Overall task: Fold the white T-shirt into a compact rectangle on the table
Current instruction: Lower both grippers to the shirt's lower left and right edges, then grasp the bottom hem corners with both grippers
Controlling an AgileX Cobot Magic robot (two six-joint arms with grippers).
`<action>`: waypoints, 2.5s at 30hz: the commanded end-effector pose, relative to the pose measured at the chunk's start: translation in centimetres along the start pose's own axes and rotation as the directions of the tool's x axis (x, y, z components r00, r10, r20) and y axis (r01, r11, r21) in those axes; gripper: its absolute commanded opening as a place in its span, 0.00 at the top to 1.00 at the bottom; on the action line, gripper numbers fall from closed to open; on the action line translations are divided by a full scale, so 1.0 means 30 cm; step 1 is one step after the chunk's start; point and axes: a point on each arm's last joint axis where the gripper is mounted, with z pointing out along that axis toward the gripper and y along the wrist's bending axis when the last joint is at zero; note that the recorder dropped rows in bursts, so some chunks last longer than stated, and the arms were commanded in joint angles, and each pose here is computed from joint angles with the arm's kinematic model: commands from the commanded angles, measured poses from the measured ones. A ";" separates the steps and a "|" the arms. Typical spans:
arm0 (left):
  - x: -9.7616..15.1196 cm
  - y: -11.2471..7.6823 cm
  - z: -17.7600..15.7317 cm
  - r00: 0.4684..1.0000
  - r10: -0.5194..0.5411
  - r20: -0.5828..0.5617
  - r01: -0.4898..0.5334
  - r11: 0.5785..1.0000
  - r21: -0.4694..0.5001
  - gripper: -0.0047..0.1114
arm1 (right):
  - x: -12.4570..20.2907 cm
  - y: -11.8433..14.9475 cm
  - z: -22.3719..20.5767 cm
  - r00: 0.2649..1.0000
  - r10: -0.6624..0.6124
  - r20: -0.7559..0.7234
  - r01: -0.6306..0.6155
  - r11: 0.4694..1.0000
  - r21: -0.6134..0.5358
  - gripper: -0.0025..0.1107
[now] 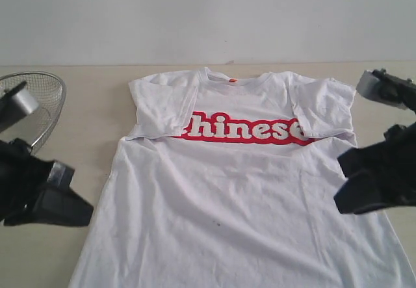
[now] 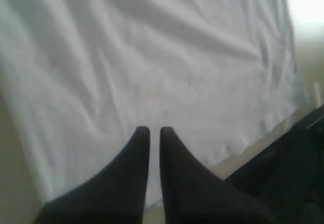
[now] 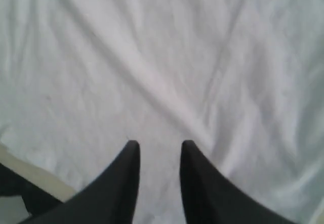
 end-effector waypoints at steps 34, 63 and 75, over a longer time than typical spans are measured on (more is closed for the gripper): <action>0.159 0.198 0.194 0.889 -0.261 -0.377 0.169 0.951 -0.260 0.38 | 0.203 -0.187 0.125 0.923 0.283 -0.260 -0.155 0.894 0.420 0.54; 0.171 0.233 0.293 0.830 -0.341 -0.441 0.268 0.938 -0.219 0.38 | 0.201 -0.222 0.258 0.867 0.314 -0.386 -0.188 0.925 0.330 0.54; 0.155 0.226 0.303 0.853 -0.329 -0.406 0.280 0.944 -0.176 0.40 | 0.192 -0.206 0.266 0.880 0.294 -0.373 -0.201 0.942 0.270 0.54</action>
